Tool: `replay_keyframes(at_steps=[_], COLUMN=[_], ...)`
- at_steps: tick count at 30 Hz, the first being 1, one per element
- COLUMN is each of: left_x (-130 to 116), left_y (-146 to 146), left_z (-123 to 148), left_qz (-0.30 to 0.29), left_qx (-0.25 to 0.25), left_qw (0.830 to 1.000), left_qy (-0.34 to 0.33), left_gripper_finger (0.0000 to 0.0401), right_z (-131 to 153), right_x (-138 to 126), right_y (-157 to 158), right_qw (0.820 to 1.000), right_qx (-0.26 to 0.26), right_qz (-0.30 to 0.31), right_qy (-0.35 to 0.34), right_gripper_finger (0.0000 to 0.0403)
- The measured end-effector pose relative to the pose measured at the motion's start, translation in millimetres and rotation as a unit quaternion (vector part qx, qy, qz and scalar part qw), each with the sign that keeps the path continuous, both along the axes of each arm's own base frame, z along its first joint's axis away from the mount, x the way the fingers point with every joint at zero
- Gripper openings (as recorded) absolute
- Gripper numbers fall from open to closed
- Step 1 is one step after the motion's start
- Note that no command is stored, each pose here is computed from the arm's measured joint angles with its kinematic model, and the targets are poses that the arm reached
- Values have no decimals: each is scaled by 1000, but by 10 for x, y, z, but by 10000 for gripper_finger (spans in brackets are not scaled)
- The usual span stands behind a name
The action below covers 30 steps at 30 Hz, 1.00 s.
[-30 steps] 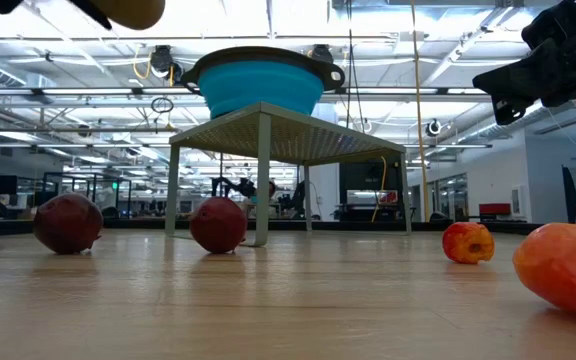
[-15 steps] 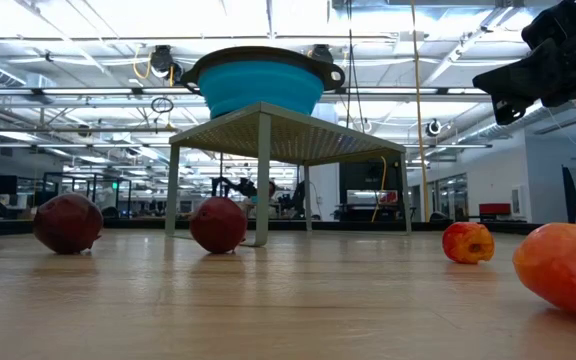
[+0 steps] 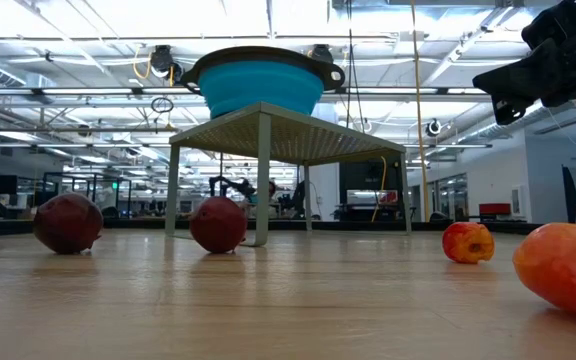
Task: Pick & Place Fruit
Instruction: Put the kiwi into the collapsible colander on the shelf
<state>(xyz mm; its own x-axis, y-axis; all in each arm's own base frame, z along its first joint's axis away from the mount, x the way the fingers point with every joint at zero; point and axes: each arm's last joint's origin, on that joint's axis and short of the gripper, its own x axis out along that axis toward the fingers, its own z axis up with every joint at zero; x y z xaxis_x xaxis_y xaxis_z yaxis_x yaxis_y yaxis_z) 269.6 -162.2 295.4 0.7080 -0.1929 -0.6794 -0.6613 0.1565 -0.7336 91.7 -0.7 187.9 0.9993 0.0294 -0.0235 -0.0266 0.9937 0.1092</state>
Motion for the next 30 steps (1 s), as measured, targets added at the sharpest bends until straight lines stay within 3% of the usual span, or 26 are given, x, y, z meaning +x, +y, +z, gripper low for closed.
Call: replay_keyframes(at_steps=[6,11,19,22,27,30], left_x=[-11,52,125,147,158,160], left_y=[3,-42,-106,-103,-92,-78], left_z=[-122,-255,-470,-511,-511,-504], left_qz=[-102,-191,-320,-354,-402,-421], left_qx=[184,281,409,469,581,626], left_qw=[978,941,854,809,708,656], left_qy=[0,2,15,17,20,28], left_gripper_finger=[218,218,218,218,218,218], right_z=[0,0,-9,-12,-14,-14], right_x=[0,0,0,-1,0,-1], right_y=[0,0,0,0,0,0], right_qw=[1000,1000,1000,1000,1000,1000], right_qx=[0,0,0,0,0,0], right_qz=[0,0,0,0,0,0], right_qy=[0,0,5,6,7,7], right_gripper_finger=[0,0,0,0,0,0])
